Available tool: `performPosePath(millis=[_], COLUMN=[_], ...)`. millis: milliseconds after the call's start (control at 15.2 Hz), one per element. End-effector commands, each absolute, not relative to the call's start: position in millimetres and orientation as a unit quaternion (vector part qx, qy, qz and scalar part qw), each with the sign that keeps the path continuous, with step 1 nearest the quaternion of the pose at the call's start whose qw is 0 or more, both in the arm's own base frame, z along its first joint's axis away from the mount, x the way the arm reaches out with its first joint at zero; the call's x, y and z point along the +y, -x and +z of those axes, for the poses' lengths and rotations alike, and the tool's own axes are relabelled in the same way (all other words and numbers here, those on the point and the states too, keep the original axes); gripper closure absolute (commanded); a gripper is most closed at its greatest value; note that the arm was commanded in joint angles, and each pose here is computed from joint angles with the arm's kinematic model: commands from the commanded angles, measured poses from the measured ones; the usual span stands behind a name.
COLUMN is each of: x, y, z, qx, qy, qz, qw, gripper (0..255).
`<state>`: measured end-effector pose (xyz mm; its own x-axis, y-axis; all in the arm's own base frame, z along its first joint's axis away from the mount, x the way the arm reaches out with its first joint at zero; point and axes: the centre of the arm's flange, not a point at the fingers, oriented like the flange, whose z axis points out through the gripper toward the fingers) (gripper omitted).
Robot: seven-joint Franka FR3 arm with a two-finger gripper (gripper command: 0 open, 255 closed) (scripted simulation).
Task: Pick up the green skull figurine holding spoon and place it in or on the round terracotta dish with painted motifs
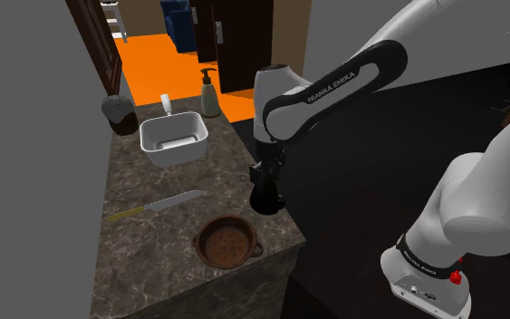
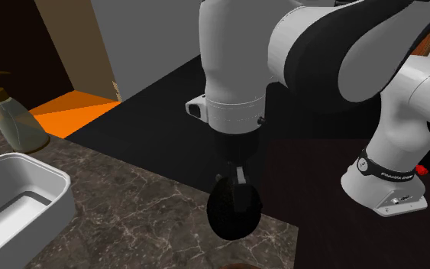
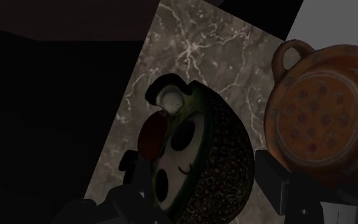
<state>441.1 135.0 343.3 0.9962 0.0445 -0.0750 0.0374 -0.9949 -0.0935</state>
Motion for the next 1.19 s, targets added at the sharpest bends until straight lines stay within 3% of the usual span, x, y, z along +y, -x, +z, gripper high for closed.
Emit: performPosePath(millis=[0, 1122], x=[135.8, 135.7], y=[-442.1, -442.0], z=[353.2, 438.8], qx=[-0.021, -0.021], qy=[0.998, 0.998], qz=[0.038, 0.038], qw=[0.046, 0.046], gripper=[255, 255])
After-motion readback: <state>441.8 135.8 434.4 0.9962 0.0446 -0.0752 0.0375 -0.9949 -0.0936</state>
